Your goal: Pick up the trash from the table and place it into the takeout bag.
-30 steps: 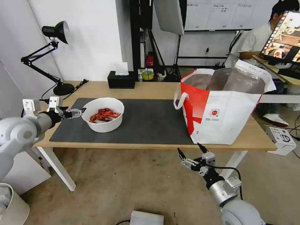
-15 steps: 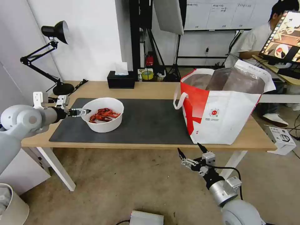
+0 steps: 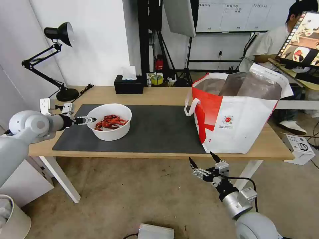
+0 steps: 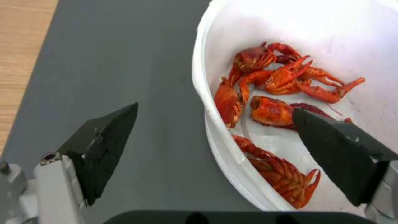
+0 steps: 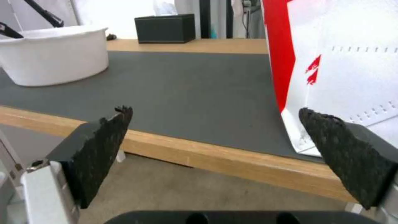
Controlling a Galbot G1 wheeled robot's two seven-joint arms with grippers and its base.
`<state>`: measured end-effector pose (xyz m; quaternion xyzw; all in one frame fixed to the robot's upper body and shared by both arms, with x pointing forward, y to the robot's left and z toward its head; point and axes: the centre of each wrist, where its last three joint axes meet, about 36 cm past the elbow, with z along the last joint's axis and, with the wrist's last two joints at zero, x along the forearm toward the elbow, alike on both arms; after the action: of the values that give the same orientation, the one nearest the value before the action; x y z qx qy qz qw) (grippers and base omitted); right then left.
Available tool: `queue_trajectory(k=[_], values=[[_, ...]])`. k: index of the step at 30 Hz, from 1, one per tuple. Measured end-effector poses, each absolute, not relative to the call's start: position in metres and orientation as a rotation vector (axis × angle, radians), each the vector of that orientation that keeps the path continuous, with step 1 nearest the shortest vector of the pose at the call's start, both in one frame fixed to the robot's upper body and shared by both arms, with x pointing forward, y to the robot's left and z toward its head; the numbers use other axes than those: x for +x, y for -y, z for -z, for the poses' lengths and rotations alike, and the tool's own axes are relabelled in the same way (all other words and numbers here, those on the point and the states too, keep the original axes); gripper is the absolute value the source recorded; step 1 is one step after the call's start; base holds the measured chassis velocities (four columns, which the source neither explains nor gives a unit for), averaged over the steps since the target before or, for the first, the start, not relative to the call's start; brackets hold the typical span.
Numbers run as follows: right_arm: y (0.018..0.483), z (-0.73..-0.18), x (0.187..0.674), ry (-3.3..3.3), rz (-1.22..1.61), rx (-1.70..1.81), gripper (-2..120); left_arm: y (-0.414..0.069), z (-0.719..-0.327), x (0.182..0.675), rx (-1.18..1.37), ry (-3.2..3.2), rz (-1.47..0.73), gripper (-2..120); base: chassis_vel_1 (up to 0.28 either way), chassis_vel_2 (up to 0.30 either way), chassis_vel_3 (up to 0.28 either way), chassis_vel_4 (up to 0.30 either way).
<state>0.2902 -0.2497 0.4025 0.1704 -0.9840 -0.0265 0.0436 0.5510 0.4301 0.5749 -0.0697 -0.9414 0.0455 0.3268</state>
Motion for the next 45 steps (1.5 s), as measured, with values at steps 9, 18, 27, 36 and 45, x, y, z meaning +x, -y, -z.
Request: queue_trajectory(k=[9, 18, 27, 36, 45], values=[[0.25, -0.402, 0.29, 3.008, 0.081, 0.521, 100, -0.427, -0.567, 0.56, -0.16, 2.45, -0.112, 100, 0.0, 0.0, 0.0, 0.0], [0.25, -0.402, 0.29, 3.009, 0.081, 0.521, 100, -0.424, -0.565, 0.562, -0.167, 2.446, -0.115, 100, 0.0, 0.0, 0.0, 0.0], [0.25, -0.402, 0.29, 3.009, 0.081, 0.521, 100, -0.42, -0.562, 0.567, -0.152, 2.434, -0.119, 99, 0.0, 0.0, 0.0, 0.0], [0.25, -0.402, 0.29, 3.009, 0.081, 0.521, 100, -0.418, -0.559, 0.569, -0.149, 2.421, -0.119, 73, 0.0, 0.0, 0.0, 0.0], [0.25, -0.402, 0.29, 3.009, 0.081, 0.521, 100, -0.413, -0.556, 0.57, -0.152, 2.414, -0.115, 39, 0.0, 0.0, 0.0, 0.0]])
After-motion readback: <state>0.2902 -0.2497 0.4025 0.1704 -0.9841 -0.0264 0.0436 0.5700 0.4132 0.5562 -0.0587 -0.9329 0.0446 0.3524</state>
